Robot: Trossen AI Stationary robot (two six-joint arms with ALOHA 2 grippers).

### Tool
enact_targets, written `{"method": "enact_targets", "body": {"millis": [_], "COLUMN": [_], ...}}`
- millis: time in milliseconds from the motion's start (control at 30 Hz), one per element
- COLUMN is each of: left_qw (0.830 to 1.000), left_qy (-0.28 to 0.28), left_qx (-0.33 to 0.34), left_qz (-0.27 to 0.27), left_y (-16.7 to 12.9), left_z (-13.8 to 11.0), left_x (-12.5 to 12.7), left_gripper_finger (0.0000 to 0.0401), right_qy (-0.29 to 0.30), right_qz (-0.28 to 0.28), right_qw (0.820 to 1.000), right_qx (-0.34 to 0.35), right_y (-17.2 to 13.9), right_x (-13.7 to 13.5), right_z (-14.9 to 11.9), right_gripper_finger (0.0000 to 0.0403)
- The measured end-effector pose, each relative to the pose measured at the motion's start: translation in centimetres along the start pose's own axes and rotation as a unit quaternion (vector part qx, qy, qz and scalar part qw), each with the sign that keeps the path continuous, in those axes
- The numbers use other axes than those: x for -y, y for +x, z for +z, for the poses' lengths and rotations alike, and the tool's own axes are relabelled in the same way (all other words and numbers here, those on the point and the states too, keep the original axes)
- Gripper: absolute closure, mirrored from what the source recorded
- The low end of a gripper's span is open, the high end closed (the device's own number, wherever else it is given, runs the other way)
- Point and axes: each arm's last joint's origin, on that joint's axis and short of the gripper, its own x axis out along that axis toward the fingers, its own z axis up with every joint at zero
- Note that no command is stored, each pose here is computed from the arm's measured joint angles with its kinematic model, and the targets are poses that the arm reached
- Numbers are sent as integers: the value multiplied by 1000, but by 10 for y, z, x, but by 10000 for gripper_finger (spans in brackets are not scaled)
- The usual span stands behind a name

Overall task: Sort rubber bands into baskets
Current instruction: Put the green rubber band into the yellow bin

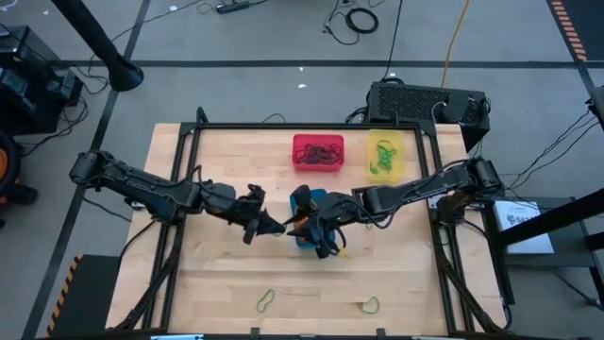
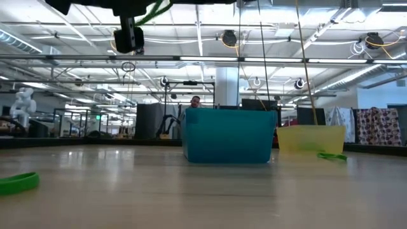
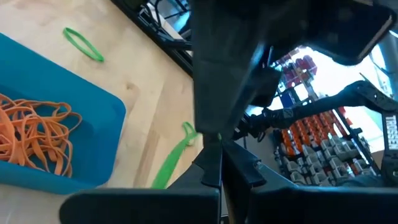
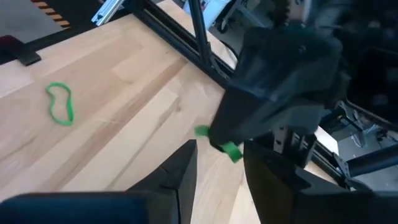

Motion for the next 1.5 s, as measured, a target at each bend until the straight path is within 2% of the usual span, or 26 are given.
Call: {"method": "enact_targets", "body": {"millis": [233, 367, 500, 567, 767, 1033, 1133, 1200, 1400, 1500], "left_qw": [1000, 1000, 1000, 1000, 1000, 999, 999, 999, 993, 988], "left_qy": [-10, -8, 7, 7, 7, -1, -1, -2, -7, -6], "left_qx": [4, 5, 6, 4, 0, -24, -29, -34, -85, -111], "left_qz": [4, 4, -2, -3, 1, 23, 28, 34, 81, 108], "left_y": [0, 0, 0, 0, 0, -1, -1, -1, -3, -4], "left_z": [2, 2, 3, 3, 2, -2, -3, -4, -16, -23], "left_x": [-2, -2, -1, -1, -2, -6, -7, -8, -16, -19], "left_gripper_finger": [399, 397, 372, 357, 329, 339, 377, 393, 397, 398], "right_qy": [0, -3, -4, -4, -4, 0, 62, 97, 173, 206], "right_qz": [-12, -13, -12, -12, -11, -16, -44, -37, 31, 43], "right_qw": [1000, 1000, 1000, 1000, 1000, 1000, 997, 994, 983, 976], "right_qx": [19, 19, 21, 22, 22, 16, -2, -25, -51, -53], "right_y": [0, 0, -1, -1, -1, 0, 0, 0, 4, 15], "right_x": [2, 2, 2, 2, 2, 3, 4, 5, 1, -8], "right_z": [4, 4, 5, 5, 5, 4, 2, -4, -16, -19], "right_gripper_finger": [308, 343, 390, 398, 401, 402, 402, 402, 369, 343]}}
